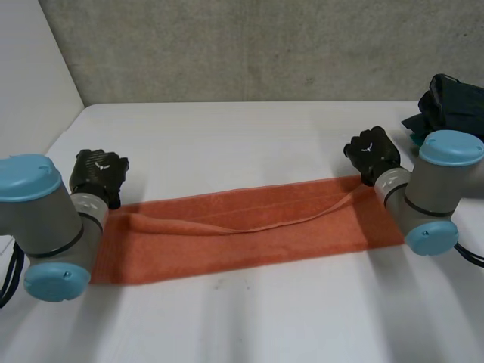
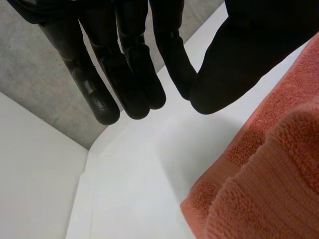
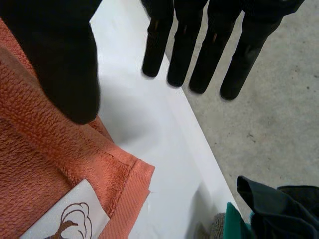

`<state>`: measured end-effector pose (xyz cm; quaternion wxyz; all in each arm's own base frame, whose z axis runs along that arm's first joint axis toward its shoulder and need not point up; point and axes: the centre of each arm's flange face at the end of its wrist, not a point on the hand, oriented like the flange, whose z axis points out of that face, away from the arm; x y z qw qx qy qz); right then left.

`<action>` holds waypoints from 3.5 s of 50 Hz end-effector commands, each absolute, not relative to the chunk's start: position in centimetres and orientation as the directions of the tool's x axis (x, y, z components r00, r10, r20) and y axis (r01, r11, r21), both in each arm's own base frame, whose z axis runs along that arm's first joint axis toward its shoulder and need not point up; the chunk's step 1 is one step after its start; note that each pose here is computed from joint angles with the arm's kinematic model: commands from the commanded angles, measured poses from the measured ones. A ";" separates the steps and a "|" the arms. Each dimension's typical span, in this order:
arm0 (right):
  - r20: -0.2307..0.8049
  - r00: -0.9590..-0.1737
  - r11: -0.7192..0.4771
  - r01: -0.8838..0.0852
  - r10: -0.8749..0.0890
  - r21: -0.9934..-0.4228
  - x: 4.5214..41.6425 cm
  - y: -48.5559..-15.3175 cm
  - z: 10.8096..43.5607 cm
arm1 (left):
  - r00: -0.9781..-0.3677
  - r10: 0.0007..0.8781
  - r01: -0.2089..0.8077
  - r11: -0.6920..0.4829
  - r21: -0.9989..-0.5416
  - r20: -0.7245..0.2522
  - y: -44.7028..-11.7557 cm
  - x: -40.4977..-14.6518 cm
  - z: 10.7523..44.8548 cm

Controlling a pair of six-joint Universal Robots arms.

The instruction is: Fold the laundry.

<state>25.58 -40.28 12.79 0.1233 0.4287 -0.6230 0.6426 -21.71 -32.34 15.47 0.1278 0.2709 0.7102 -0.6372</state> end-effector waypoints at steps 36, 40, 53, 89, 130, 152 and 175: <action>0.475 -0.710 0.021 -0.567 -0.520 -0.823 20.5 -43.0 11.8 | -0.788 0.384 0.573 0.169 -0.802 -0.482 -31.6 -21.3 13.2; 0.479 -0.735 0.002 -0.547 -0.479 -0.837 20.5 -44.0 12.0 | -0.796 0.359 0.568 0.169 -0.806 -0.486 -32.5 -20.8 13.3; 0.509 -0.754 -0.039 -0.544 -0.416 -0.838 21.6 -44.8 11.4 | -0.823 0.302 0.534 0.126 -0.836 -0.481 -34.3 -21.0 13.9; 0.477 -0.718 0.116 -0.605 -0.507 -0.788 14.4 -34.8 15.9 | -0.884 0.384 0.301 0.030 -0.953 -0.268 -24.8 -22.3 21.0; 0.748 -0.627 -0.086 -0.751 -0.216 -0.654 14.8 -35.1 20.5 | -0.868 0.441 0.230 -0.047 -0.972 -0.227 -22.3 -23.5 23.8; 0.649 -0.154 -0.579 -0.336 -0.745 -0.743 40.1 -15.4 11.9 | -0.875 0.425 0.229 -0.055 -0.972 -0.230 -22.3 -23.2 24.1; 0.358 -0.601 0.023 -0.532 -0.714 -0.846 26.8 -22.7 13.6 | -0.727 0.644 0.289 -0.027 -0.957 -0.237 -20.7 -34.3 17.5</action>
